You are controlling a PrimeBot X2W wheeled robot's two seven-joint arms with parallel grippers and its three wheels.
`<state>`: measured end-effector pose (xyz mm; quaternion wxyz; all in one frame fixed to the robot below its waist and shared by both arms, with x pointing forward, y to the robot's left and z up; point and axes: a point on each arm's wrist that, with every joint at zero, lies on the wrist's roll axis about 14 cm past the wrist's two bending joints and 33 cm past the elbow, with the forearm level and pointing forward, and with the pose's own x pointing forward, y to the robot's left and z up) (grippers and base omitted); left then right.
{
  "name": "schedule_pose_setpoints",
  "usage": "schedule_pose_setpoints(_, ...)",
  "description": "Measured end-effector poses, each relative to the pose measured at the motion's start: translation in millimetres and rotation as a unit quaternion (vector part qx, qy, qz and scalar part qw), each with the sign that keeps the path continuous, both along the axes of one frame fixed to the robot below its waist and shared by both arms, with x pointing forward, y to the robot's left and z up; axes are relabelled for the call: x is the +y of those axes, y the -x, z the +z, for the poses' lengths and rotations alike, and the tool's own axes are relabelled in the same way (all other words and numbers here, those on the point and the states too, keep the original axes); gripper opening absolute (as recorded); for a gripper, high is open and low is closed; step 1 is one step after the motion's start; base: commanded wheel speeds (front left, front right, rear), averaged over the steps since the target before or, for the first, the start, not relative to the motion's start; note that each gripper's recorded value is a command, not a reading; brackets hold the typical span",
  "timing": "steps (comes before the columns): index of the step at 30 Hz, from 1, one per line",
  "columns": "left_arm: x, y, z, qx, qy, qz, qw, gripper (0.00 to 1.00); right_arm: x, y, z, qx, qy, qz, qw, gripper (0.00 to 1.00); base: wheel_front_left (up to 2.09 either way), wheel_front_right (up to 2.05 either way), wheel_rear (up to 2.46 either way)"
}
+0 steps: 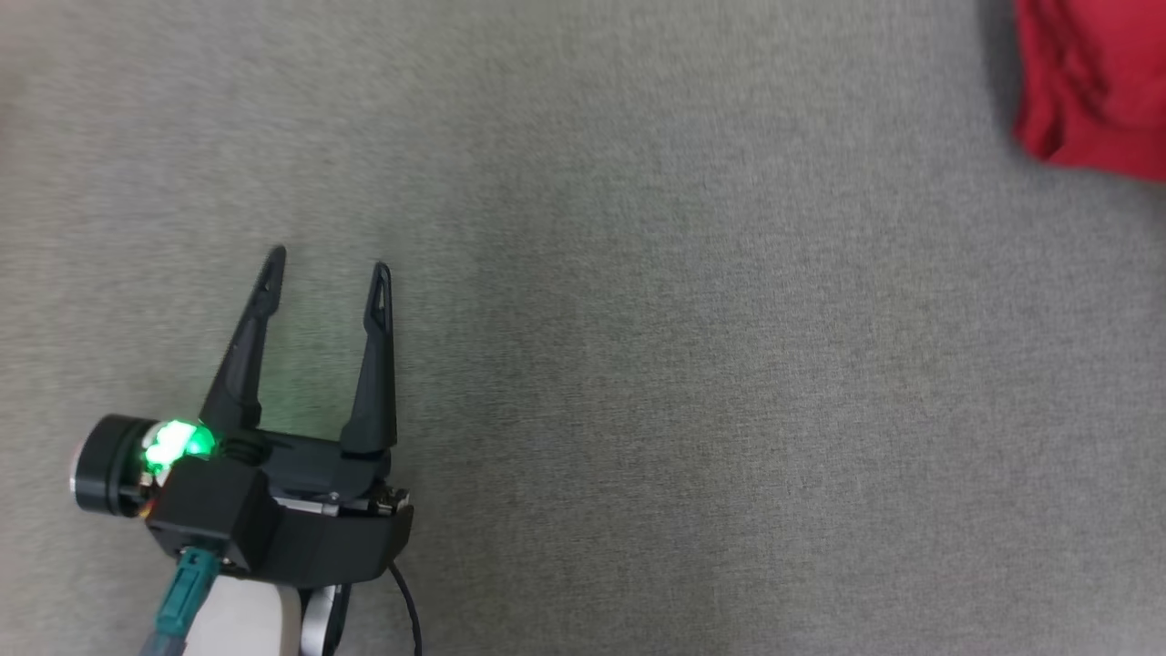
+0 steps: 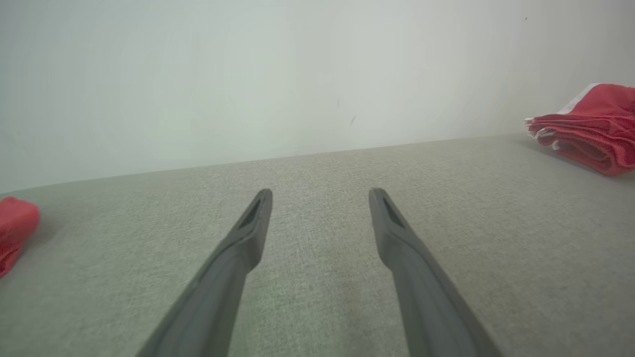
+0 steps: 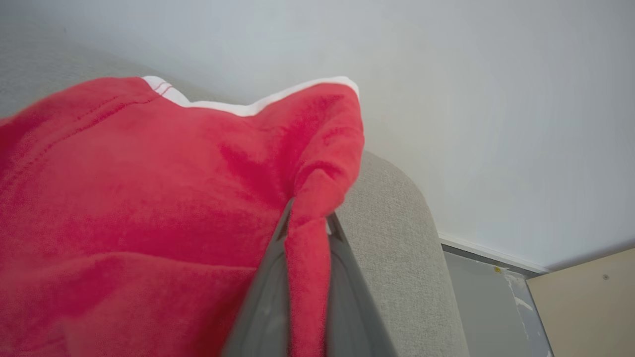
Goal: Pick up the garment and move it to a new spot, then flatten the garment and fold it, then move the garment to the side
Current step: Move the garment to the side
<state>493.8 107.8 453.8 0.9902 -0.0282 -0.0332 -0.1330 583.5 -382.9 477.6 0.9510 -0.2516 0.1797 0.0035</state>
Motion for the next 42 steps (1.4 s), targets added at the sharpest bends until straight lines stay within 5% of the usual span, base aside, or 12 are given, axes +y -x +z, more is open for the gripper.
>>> schedule_pose_setpoints(9, -16.9, -16.2, -26.9, 0.006, 0.001, -0.026, 1.000, 1.00, -51.1, -6.2, 10.3, 0.015, 0.064, -0.038, 0.997, 0.00, 0.00, 0.00, 0.00)
schedule_pose_setpoints(20, -16.1, -18.5, -39.6, 0.012, 0.002, -0.024, 1.000, 1.00, -64.6, -23.9, 7.6, 0.037, 0.119, -0.043, 0.991, 0.00, 0.00, 0.00, 0.00)
schedule_pose_setpoints(22, -14.5, -18.4, -40.1, 0.013, 0.001, -0.022, 1.000, 1.00, -66.5, -26.3, 6.1, 0.041, 0.124, -0.048, 0.990, 0.49, 0.00, 0.00, 0.00)
schedule_pose_setpoints(23, -13.9, -18.3, -40.4, 0.013, 0.000, -0.020, 1.000, 1.00, -68.2, -26.5, 4.8, 0.045, 0.129, -0.050, 0.989, 1.00, 0.00, 0.00, 0.00)
schedule_pose_setpoints(30, -9.8, -16.8, -32.9, 0.010, -0.001, -0.011, 1.000, 1.00, -63.7, -29.7, 29.6, 0.006, 0.133, -0.044, 0.990, 1.00, 0.00, 0.00, 0.00)
schedule_pose_setpoints(42, 11.3, 10.5, -5.4, 0.012, 0.004, 0.023, 1.000, 1.00, -6.1, -18.2, 73.6, -0.121, 0.016, 0.003, 0.993, 1.00, 0.00, 0.00, 0.00)
